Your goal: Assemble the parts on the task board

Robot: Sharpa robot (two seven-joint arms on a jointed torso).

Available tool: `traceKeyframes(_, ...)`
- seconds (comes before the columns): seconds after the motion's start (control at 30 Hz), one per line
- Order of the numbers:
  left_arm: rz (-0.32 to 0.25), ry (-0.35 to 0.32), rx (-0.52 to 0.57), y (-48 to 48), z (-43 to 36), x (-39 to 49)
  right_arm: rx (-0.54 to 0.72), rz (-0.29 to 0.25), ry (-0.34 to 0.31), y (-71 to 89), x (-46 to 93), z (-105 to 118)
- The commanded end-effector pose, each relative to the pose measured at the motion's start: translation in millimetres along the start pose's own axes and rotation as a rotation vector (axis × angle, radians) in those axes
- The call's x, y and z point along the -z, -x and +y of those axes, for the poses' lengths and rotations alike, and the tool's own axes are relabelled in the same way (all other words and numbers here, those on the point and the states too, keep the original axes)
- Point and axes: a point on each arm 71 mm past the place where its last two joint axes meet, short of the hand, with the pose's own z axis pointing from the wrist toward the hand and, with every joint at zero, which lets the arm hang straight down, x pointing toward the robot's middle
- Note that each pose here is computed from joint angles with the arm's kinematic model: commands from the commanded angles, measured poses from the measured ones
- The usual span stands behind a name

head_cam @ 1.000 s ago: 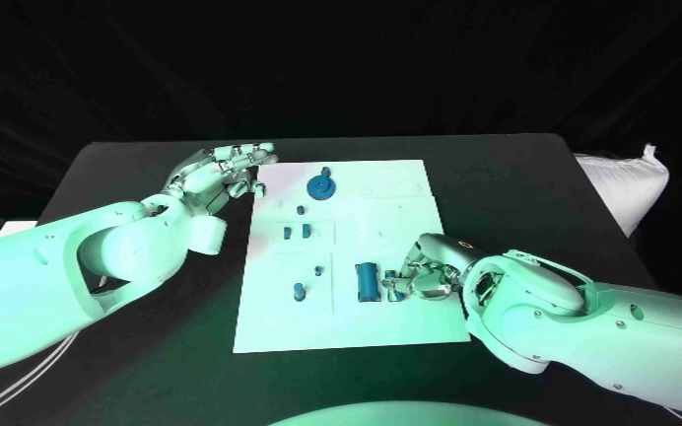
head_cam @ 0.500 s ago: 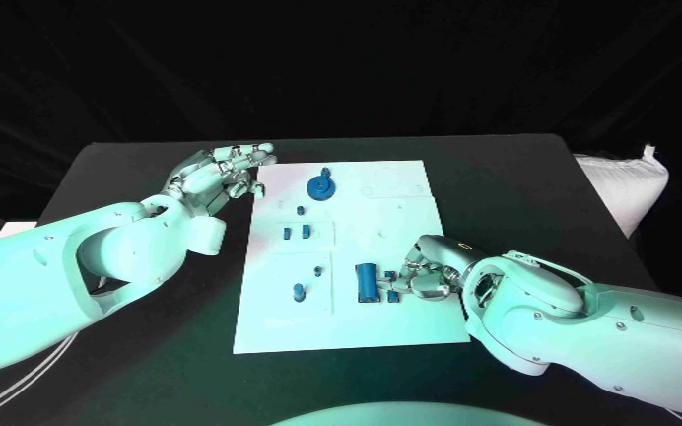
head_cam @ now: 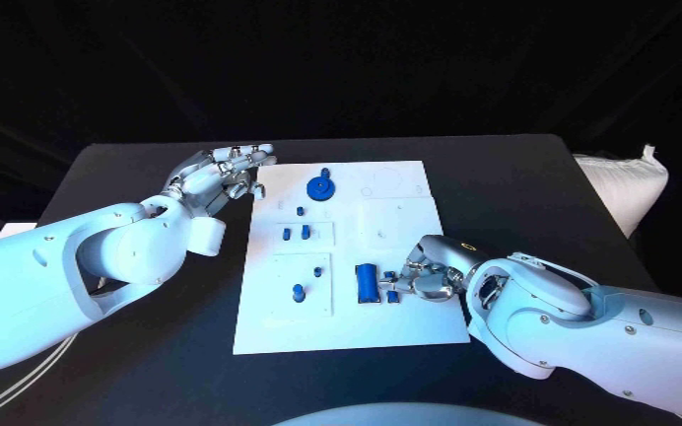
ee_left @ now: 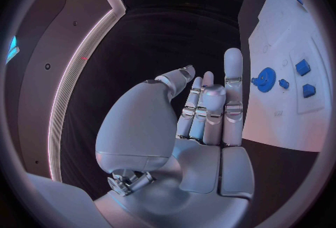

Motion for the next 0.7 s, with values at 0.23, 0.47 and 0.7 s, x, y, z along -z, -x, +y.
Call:
traceKeyframes(0.23, 0.022, -0.006, 0.004, -2.4, -0.3, -0.7, 0.007, 0.024, 0.031, 2.1, 8.8, -3.6)
traceKeyframes(0.47, 0.021, -0.006, 0.003, -2.2, -0.2, -1.0, 0.012, 0.041, 0.032, 2.3, 10.6, -6.5)
traceKeyframes(0.7, 0.021, -0.006, 0.003, -2.3, -0.1, -1.1, 0.016, 0.046, 0.027, 1.9, 9.4, -7.9)
